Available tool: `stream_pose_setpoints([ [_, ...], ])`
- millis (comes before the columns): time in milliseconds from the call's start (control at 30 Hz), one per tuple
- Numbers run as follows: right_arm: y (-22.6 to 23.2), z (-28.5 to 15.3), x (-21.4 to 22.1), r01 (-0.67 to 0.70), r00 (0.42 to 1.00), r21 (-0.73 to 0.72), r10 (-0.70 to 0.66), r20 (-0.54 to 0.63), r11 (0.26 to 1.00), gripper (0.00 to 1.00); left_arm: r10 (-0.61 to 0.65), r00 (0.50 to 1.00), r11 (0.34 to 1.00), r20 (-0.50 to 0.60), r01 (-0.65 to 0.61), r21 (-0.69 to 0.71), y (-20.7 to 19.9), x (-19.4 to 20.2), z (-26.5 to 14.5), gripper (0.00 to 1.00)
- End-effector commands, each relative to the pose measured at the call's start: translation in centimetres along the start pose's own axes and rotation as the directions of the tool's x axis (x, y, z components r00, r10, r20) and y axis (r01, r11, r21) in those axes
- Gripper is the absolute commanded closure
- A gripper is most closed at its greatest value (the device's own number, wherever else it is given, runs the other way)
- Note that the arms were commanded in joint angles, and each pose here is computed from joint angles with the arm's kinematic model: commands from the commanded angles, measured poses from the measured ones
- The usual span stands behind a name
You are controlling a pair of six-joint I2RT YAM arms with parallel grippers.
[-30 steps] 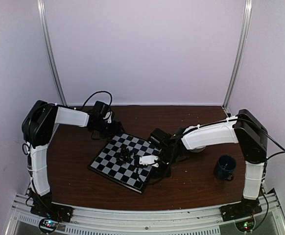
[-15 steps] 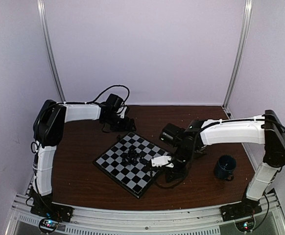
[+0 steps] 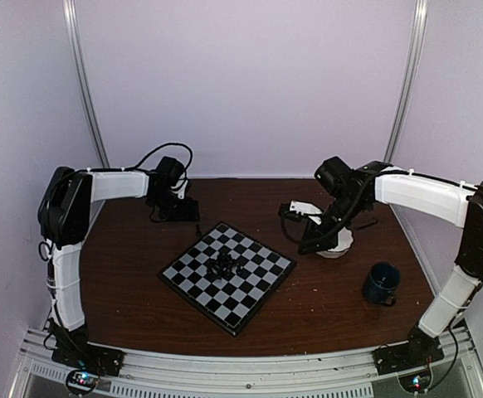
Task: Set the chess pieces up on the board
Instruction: Pick up the king from the center of the board.
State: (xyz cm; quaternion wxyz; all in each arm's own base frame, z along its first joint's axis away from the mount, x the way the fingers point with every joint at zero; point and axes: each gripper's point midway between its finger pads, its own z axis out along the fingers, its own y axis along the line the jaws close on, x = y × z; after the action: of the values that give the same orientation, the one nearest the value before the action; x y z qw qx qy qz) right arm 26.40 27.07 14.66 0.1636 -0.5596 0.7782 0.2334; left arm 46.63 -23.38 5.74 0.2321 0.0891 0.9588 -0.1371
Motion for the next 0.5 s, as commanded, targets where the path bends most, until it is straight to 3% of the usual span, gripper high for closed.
stream_pose_setpoints([
  [0, 0.3, -0.5, -0.8, -0.020, 0.998, -0.012, 0.021, 0.056, 1.000, 0.82, 0.010, 0.999, 0.999, 0.034, -0.012, 0.041, -0.6, -0.8, -1.9, 0.30],
  [267, -0.4, -0.4, 0.4, -0.061, 0.996, 0.010, 0.060, 0.063, 0.998, 0.82, 0.028, 1.000, 0.997, 0.002, -0.028, 0.066, -1.6, 0.7, -1.7, 0.47],
  [467, -0.6, -0.6, 0.9, -0.072, 0.995, 0.024, 0.070, 0.069, 0.997, 0.82, 0.032, 0.999, 0.997, -0.003, -0.032, 0.064, -2.2, 0.6, -1.6, 0.51],
])
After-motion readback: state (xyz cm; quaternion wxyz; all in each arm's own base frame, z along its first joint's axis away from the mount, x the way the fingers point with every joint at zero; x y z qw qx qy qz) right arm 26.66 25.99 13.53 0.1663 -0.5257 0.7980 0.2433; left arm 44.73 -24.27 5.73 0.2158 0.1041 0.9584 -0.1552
